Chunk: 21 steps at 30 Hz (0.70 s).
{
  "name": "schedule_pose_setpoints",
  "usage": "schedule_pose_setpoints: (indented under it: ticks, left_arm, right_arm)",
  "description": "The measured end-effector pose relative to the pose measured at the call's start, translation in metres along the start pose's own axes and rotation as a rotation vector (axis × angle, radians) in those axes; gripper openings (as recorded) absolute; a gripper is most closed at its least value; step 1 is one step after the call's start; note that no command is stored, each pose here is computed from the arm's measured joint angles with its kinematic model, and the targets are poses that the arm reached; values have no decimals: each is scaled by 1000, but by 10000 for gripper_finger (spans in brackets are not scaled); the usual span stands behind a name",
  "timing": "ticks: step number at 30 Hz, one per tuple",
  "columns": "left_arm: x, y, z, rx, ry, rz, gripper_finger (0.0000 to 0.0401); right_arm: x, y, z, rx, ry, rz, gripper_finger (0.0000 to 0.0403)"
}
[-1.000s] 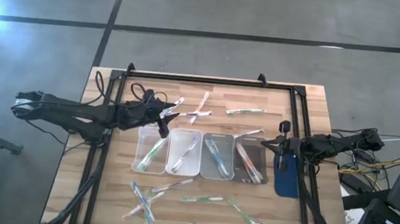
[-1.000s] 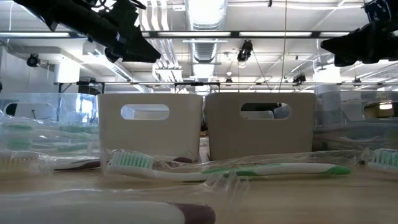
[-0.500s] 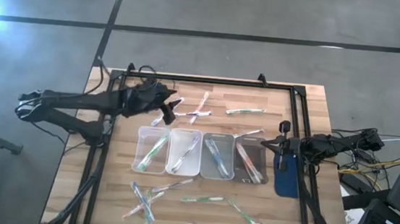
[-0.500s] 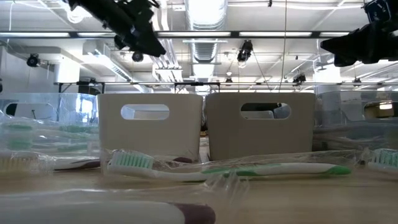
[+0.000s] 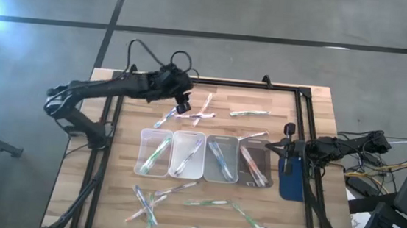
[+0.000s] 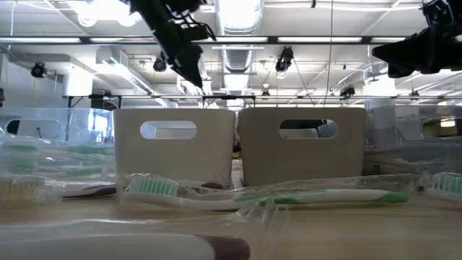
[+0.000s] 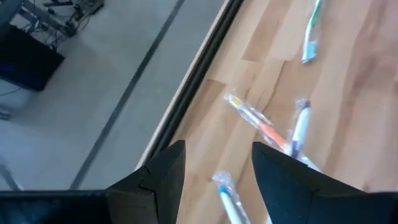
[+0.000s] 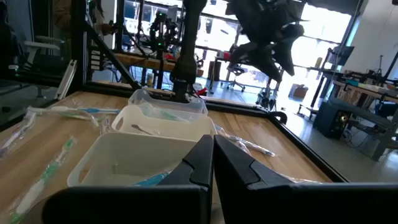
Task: Pick & Place Toothbrushes
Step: Put the purple toothbrush into the white bin
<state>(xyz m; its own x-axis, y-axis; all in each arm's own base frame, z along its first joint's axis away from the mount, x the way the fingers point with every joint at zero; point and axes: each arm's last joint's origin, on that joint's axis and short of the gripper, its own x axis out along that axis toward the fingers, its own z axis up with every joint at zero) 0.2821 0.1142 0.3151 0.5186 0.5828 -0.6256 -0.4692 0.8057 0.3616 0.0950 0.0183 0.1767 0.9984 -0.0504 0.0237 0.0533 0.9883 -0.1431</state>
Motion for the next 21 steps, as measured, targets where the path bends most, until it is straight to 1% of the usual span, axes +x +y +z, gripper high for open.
schedule_pose_setpoints:
  ticks: [2, 3, 5, 7, 9, 16, 21]
  left_arm:
    - [9, 3, 8, 32, 18, -4, 190]
    - [14, 4, 12, 45, 23, -26, 190]
    - [26, 5, 17, 67, 28, -87, 190]
    - [39, 5, 20, 91, 39, -163, 190]
    - [50, 4, 23, 114, 56, -209, 190]
    - [87, -3, 18, 178, 232, -256, 190]
    - [103, -10, 15, 224, 316, -289, 190]
  right_arm:
    - [0, 0, 0, 0, 2, -15, 8]
    - [0, -1, 0, 1, 5, -36, 8]
    - [0, -2, 0, 1, 11, -72, 8]
    - [0, -2, 0, 0, 12, -80, 8]
    - [0, -2, 0, -11, 12, -80, 8]
    - [0, -2, 0, -12, 13, -80, 8]
    - [0, -2, 0, -11, 13, -81, 8]
